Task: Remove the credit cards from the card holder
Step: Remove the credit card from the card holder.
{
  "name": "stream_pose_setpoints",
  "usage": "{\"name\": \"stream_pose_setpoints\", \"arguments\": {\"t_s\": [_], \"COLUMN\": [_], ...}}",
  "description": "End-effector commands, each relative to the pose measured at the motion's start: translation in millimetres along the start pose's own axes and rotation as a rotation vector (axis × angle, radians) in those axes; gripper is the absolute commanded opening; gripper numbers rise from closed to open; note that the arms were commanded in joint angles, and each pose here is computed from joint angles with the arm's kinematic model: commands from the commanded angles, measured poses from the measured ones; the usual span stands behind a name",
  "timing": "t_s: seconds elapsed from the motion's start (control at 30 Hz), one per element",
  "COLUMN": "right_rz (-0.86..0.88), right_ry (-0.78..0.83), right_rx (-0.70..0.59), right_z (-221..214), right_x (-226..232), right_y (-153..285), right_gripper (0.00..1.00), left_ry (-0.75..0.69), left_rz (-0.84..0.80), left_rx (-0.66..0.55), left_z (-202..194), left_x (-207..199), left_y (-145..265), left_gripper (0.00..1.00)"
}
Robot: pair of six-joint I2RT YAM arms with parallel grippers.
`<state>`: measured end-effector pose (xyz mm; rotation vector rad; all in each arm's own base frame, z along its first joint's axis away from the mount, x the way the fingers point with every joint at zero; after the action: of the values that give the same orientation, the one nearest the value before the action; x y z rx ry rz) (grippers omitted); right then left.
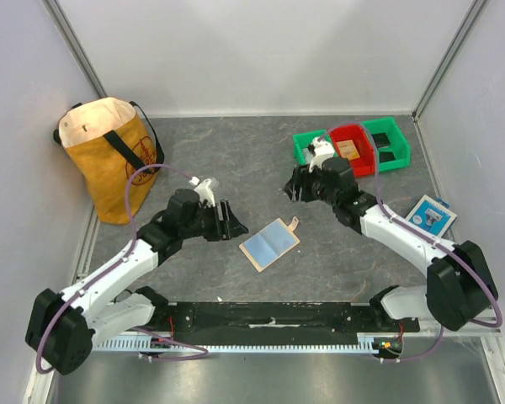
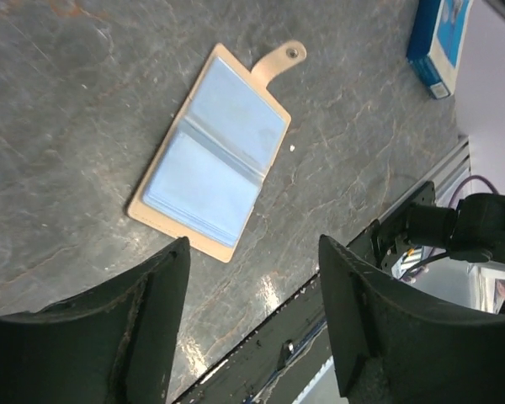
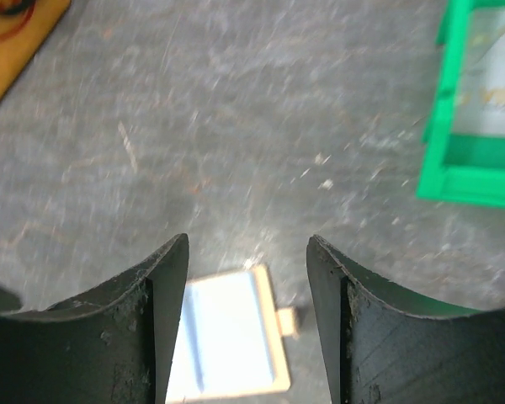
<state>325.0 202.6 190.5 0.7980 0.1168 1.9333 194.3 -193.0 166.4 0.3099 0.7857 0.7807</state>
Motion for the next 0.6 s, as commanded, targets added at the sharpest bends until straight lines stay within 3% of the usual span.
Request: {"name": "stream_pose_setpoints", "arguments": {"t_s": [0.0,0.27,0.37,0.57], "right_rz": [0.118,0.147,0.126,0.12], "right_ry": [0.005,0.003,0.01,0.026], "right_rx": [0.09,0.291,0.339,0.43], "right_z": [-30.3,-94.3,-110.0,-133.1], "right_x": [22.0,13.0,3.5,-6.7], "right_y": [19.4,23.8,21.8,15.4], "right_gripper": [0.65,0.62,0.59,0.52], "left_ry": [0.03,-0.015,-0.015,-0.037], "left_rz": [-0.014,-0.007,0.008,0.063], "left_rx": [-0.019,0.087,0.138,0.211], "left_z": [2.5,-18.6,-29.4,-48.1], "left_x": [-14.5,-28.7,-25.3,-9.7], "left_y": [-20.2,-56.3,-68.1,-83.7], "left_gripper": [0.66,0.64,0.54,0.49]}}
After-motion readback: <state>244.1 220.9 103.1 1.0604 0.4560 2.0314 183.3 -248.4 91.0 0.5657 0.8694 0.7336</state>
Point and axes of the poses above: each gripper's point midway between its finger pads, its own y axis back along the fingers, its own x axis along the line the jaws close on, z = x × y, the point moved 4 cm from there along y, back along the fingers, and after that the axes turned 12 degrees about -y, right-handed, at the moved point
